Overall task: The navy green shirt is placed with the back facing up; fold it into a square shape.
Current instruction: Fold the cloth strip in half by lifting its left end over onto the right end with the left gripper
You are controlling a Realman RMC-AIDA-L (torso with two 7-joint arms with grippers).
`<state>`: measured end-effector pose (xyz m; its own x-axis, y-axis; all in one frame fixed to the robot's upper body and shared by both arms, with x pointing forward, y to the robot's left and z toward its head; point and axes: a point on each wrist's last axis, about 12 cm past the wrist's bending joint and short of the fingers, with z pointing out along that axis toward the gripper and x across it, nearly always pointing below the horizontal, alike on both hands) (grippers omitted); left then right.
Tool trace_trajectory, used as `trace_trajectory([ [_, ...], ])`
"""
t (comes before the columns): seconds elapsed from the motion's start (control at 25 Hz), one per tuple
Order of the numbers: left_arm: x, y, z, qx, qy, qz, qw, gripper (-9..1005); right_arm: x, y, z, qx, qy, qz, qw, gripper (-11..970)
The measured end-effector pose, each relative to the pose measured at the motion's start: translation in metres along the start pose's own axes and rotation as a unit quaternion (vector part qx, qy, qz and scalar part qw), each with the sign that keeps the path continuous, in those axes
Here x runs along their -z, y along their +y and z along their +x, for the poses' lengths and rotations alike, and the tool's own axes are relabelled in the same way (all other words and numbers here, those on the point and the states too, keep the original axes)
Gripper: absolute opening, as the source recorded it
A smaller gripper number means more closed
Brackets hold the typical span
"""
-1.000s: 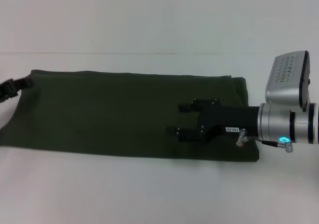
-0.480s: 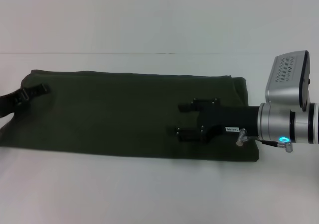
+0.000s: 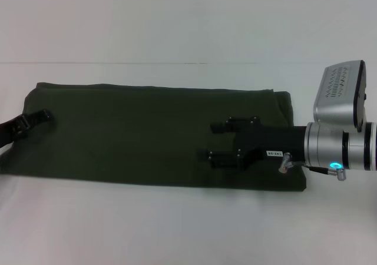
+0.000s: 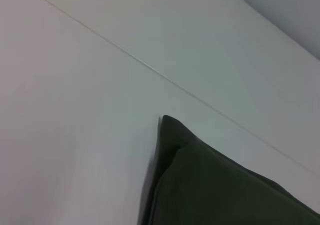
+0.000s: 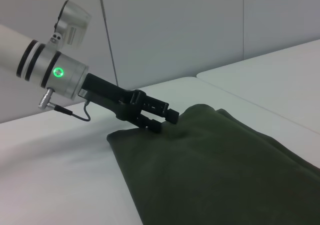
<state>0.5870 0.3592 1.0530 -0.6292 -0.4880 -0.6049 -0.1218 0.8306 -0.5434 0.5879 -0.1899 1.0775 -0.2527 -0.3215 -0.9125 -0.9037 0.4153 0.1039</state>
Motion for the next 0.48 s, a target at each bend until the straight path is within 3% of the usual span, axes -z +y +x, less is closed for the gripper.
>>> trace_trajectory([
  [0.48, -0.0018, -0.0004, 0.0009, -0.008, 0.002, -0.002, 1.000, 894, 0.0000, 0.0001, 0.0002, 0.002, 0.000, 0.000, 1.000, 787],
])
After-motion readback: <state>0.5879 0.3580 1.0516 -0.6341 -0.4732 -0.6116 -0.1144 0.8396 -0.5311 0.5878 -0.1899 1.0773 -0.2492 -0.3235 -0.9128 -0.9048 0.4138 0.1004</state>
